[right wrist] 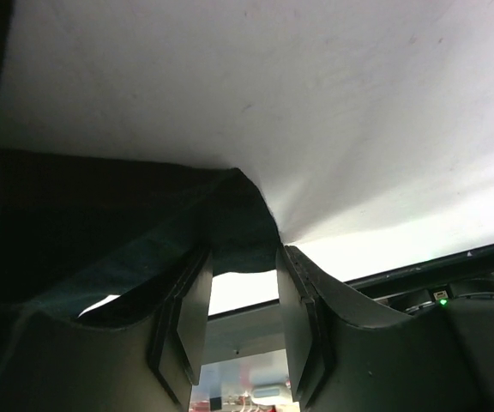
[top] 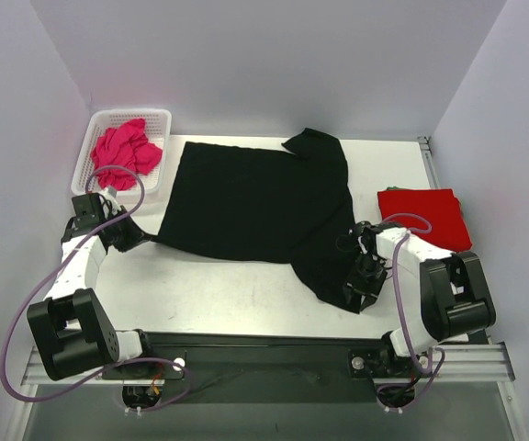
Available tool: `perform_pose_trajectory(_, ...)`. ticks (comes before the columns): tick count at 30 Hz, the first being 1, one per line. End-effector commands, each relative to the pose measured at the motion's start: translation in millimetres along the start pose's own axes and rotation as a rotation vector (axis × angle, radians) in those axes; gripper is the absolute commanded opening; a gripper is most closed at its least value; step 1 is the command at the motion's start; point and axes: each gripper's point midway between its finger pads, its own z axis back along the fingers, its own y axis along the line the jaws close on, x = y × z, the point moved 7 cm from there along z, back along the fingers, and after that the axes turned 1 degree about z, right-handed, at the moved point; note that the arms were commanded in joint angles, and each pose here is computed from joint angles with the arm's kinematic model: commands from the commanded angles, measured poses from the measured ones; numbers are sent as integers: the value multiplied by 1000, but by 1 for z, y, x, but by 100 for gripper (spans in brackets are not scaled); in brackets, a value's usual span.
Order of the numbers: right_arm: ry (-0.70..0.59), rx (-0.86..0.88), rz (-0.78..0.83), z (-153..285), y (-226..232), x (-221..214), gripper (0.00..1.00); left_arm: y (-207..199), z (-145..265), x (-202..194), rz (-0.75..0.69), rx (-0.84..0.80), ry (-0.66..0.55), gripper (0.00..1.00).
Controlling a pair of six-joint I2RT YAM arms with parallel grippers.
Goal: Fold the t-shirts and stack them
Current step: Flatten out the tshirt
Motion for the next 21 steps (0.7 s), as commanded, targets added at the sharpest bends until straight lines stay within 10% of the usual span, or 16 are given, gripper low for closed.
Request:
perform_pose_trajectory(1, 31, -62, -15, -3, -8, -11, 36, -6, 0, 3, -14, -43, -23, 0)
perform_pose_trajectory(10, 22, -98, -11, -8, -12, -17, 31, -5, -1, 1, -10, -44, -16, 0)
perform_pose_trajectory(21, 34, -68, 51, 1, -5, -20, 1, -4, -2, 1, 1, -44, -15, 0)
